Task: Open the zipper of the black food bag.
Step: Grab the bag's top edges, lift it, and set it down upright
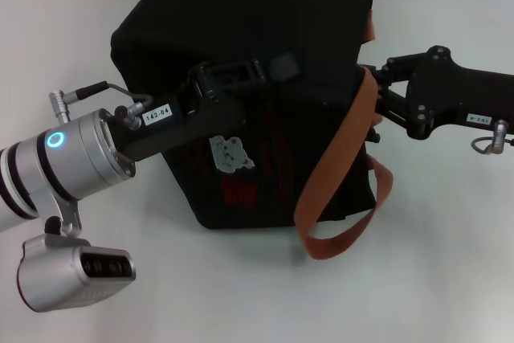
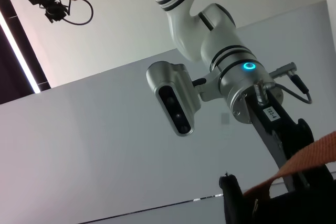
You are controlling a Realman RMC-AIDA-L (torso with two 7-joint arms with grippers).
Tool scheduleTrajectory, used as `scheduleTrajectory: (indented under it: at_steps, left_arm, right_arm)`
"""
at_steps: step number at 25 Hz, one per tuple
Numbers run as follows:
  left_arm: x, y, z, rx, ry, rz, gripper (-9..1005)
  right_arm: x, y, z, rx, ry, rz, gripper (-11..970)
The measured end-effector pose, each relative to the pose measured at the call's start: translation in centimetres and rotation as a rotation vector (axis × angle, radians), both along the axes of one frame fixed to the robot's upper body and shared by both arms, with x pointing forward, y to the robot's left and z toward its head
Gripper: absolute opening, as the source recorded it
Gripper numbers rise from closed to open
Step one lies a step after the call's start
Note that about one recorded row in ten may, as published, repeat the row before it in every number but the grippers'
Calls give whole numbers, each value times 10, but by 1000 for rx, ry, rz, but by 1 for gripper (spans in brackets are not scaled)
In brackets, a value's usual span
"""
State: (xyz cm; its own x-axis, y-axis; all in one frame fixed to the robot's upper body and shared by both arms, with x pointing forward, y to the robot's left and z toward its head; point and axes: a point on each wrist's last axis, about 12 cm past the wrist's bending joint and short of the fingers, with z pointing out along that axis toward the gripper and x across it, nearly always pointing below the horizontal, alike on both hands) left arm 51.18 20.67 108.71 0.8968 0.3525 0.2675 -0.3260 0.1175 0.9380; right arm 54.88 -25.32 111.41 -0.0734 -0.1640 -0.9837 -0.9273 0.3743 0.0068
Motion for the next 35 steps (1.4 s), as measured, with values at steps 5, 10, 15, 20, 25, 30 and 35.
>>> scheduleTrajectory:
  at_steps: [5,10,15,20,25,30,35]
  left_arm:
    - [0,0,0,1,0,1,98]
    - [0,0,0,1,1,1,98]
    - [0,0,0,1,0,1,98]
    - [0,0,0,0,-1,-1,98]
    - [0,0,1,-2,-3,-4,99]
    - [0,-1,1,-2,-4,-6,99]
    - [0,-1,1,-1,-4,-8,99]
  right_arm:
    - [3,4,-1,22,-18,-12,68]
    - [9,8,-3,19,-23,-34,313]
    - [13,13,-3,17,-54,-27,489]
    - [11,12,-1,81,-132,-63,543]
    - [9,10,-4,93,-172,-90,523]
    - [9,13,-8,65,-172,-83,496]
    - [5,18,-12,5,-201,-25,471]
